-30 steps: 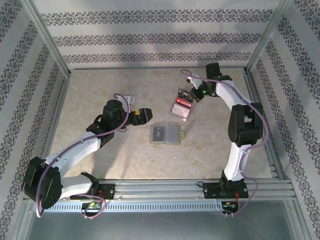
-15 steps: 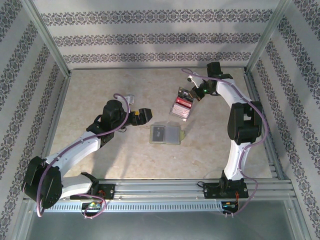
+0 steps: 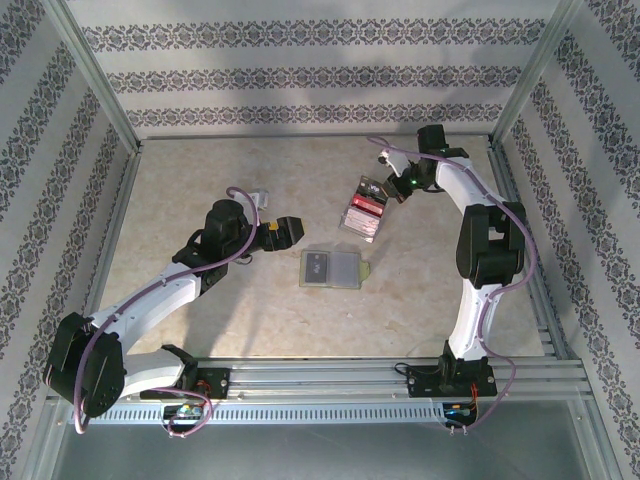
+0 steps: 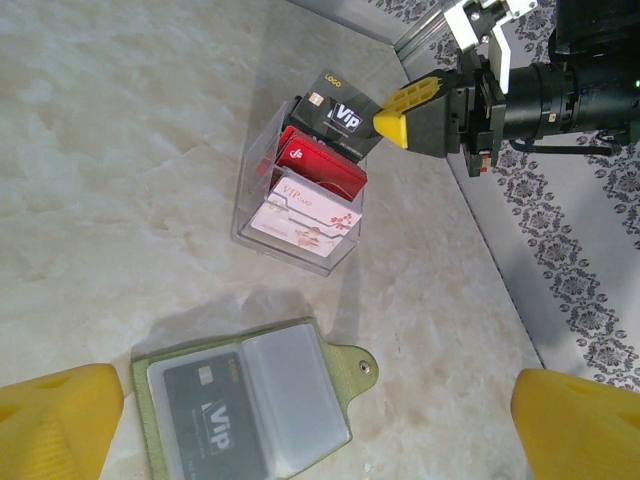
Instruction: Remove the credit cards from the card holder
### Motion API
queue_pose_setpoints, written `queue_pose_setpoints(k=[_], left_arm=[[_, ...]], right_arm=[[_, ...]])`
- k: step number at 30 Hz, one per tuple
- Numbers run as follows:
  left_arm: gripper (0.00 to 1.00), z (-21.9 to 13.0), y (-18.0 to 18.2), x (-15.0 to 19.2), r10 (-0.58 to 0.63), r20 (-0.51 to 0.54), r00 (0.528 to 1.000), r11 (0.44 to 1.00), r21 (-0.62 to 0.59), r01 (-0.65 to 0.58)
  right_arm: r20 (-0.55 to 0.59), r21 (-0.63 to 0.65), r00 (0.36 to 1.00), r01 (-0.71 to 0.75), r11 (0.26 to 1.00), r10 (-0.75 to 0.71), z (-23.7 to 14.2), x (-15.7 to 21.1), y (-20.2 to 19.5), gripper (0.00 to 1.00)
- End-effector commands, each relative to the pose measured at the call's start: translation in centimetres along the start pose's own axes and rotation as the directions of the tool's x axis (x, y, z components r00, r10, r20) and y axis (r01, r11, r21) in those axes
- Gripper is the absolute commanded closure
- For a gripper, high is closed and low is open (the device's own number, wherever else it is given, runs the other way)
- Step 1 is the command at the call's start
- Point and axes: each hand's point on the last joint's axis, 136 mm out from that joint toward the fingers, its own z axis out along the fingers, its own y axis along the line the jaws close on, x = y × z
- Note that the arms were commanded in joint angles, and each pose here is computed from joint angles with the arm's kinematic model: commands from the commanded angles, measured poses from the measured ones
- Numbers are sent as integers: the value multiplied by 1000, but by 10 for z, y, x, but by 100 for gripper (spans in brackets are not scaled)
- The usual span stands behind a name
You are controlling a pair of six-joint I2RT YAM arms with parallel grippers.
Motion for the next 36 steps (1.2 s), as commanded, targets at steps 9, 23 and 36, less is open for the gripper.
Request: queue_pose_setpoints(k=[9,23,36], left_arm=[[1,-3,2,-5,-15,17,1000,1000,12,15],[1,-6,2,-5,-16,22,1000,1000,15,16],[1,-8,4,-6,-9,22,1000,1000,5,9]], right_arm=[[-22,-30,1000,-17,999,16,6,17,-2,100],[-53,-31,998,-24,999,22,19,24,-1,95],[3,-10,1000,-21,1000,21,0,4,0,67]])
